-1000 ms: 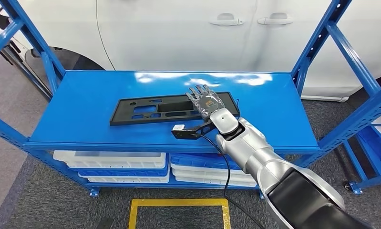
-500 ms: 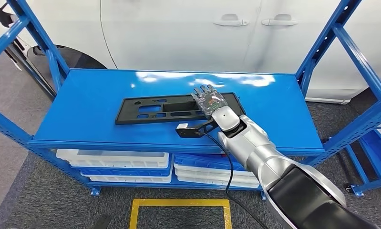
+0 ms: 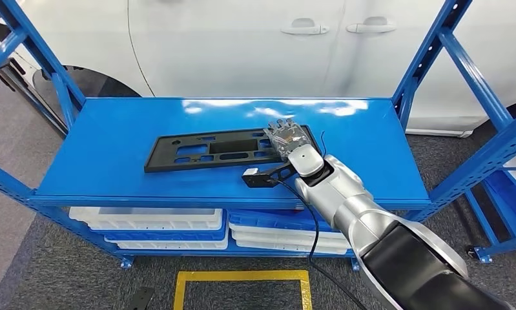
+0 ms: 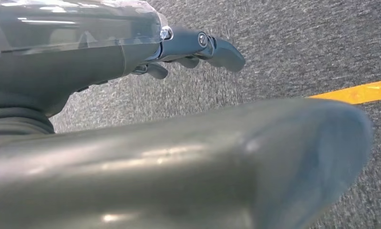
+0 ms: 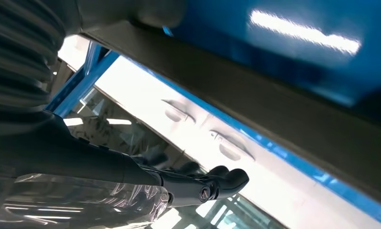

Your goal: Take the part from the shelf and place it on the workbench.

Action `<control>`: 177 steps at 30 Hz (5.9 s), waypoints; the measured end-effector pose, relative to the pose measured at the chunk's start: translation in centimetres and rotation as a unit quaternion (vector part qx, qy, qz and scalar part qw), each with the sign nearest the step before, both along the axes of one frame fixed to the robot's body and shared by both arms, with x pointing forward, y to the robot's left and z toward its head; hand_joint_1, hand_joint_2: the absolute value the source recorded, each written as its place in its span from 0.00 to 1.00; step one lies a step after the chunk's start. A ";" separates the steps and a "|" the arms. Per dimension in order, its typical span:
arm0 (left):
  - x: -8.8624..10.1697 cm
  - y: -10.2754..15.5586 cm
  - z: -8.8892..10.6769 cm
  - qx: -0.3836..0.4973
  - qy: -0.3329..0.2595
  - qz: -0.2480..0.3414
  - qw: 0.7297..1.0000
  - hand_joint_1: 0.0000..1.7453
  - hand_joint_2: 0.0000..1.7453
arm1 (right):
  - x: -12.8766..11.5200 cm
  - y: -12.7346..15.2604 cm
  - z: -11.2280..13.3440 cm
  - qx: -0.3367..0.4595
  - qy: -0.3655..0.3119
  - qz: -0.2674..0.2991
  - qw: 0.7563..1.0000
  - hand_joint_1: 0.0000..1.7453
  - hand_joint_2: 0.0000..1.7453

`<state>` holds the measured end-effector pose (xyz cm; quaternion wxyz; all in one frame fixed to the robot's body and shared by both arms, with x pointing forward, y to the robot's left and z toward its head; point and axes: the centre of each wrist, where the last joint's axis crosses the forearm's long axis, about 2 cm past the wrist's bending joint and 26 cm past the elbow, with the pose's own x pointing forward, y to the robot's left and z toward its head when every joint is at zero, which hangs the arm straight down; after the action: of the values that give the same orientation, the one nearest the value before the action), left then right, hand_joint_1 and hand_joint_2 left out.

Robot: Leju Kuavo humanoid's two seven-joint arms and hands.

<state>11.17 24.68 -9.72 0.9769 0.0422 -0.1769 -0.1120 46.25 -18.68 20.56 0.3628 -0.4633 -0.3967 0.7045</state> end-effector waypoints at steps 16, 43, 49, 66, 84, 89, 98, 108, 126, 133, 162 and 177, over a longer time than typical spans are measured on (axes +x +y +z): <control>0.3 0.0 0.1 -0.001 -0.008 -0.005 1.000 0.00 0.00 | 0.1 -0.4 0.0 -0.005 0.002 -0.002 1.000 0.97 1.00; -0.6 0.2 -0.2 -0.002 -0.007 0.005 1.000 0.00 0.00 | 1.3 0.3 4.5 0.177 -0.060 0.131 0.974 0.96 1.00; -0.7 0.4 -0.2 -0.003 -0.012 0.015 1.000 0.00 0.00 | 2.2 1.4 10.4 0.170 -0.122 0.166 0.964 0.96 1.00; -1.3 0.9 -0.4 0.004 -0.012 0.033 0.999 0.00 0.00 | -2.3 0.8 20.2 0.418 -0.162 0.361 0.818 0.96 1.00; -1.1 1.0 -0.3 0.015 -0.026 0.064 0.998 0.00 1.00 | -11.1 -2.1 12.4 0.693 0.023 0.436 0.573 0.95 1.00; -1.3 1.2 -0.4 0.015 -0.032 0.078 0.996 0.00 1.00 | -11.6 -1.5 12.1 0.708 0.112 0.424 0.554 0.96 1.00; -1.2 1.1 -0.4 0.013 -0.037 0.082 0.996 0.00 1.00 | -11.7 -0.5 11.2 0.669 0.073 0.436 0.598 0.87 1.00; -0.5 1.0 -0.2 0.009 -0.047 0.070 0.996 0.00 1.00 | -9.3 -3.6 17.0 0.042 -0.471 0.393 0.789 0.97 1.00; 0.1 1.0 0.0 0.001 -0.055 0.065 0.996 0.00 1.00 | -2.7 -8.4 16.6 0.092 -0.358 0.324 0.871 0.96 1.00; 0.6 0.8 0.1 -0.001 -0.060 0.060 0.996 0.00 1.00 | -0.4 -9.4 15.6 0.097 -0.323 0.282 0.898 0.99 1.00; 1.2 0.2 0.3 -0.002 -0.062 0.055 0.997 0.00 1.00 | 4.3 -4.2 18.0 0.621 0.087 0.191 0.755 0.99 1.00; 0.3 0.2 0.1 0.000 -0.052 0.068 0.996 0.00 1.00 | 2.6 -1.8 16.2 0.706 0.187 0.265 0.630 0.97 1.00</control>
<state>11.50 24.91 -9.64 0.9718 0.0597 -0.2239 -0.0434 48.84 -20.52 36.74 0.4432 0.2011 -0.8022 0.3458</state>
